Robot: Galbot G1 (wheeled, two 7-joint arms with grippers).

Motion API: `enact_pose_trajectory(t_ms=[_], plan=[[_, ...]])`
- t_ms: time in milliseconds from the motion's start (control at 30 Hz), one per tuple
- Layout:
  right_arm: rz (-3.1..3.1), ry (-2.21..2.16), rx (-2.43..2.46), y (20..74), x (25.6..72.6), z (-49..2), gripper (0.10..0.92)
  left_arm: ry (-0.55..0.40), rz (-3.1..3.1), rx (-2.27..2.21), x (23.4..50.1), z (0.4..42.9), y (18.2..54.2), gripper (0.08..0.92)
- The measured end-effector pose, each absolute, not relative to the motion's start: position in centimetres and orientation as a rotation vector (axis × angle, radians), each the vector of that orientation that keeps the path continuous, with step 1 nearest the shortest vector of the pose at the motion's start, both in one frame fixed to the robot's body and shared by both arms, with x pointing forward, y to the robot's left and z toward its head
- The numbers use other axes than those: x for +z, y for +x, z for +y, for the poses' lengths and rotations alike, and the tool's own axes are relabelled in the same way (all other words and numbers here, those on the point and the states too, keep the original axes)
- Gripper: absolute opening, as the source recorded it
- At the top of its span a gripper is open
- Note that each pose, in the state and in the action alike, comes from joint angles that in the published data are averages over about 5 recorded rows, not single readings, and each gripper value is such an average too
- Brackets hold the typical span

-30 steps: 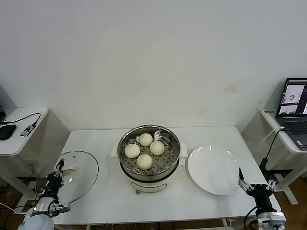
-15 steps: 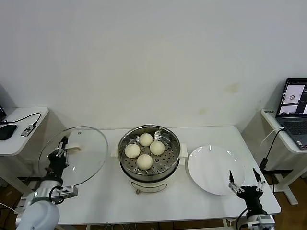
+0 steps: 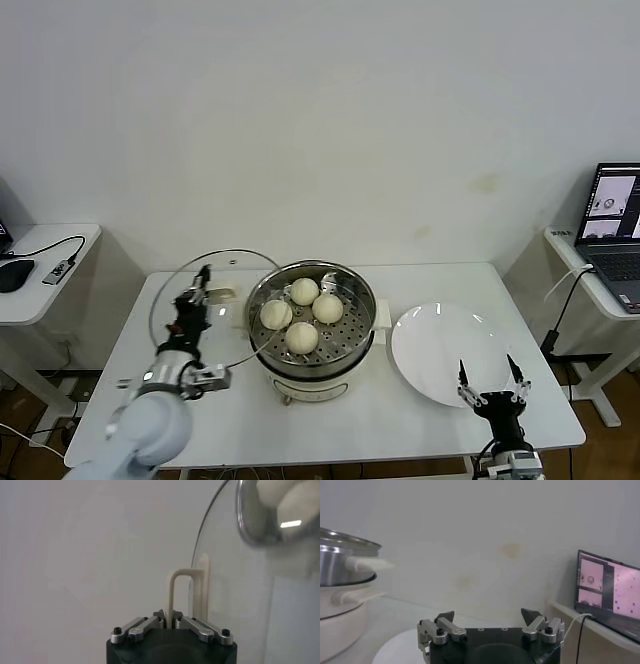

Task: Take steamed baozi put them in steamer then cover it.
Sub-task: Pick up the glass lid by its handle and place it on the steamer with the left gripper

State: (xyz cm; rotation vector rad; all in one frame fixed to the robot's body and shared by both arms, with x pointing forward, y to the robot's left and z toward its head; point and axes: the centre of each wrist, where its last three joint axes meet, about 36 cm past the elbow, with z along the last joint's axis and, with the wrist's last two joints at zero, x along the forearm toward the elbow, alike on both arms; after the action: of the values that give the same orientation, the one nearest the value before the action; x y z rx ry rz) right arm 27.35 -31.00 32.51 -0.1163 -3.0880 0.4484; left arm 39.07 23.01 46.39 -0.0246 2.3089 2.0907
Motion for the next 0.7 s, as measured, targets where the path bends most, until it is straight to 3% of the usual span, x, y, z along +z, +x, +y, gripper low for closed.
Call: enact_pose_trajectory(t_ms=[333,700], plan=[[-3.078,-0.117,0.465,27.8,31.6,-30.9,0.823,0.085,2.317,2.097,46.5,16.6,41.4,0.152],[-3.07,-0.114,0.464,27.6,30.9,-30.7,0.823,0.124,2.308,2.134,45.9,12.2,43.4,0.152]])
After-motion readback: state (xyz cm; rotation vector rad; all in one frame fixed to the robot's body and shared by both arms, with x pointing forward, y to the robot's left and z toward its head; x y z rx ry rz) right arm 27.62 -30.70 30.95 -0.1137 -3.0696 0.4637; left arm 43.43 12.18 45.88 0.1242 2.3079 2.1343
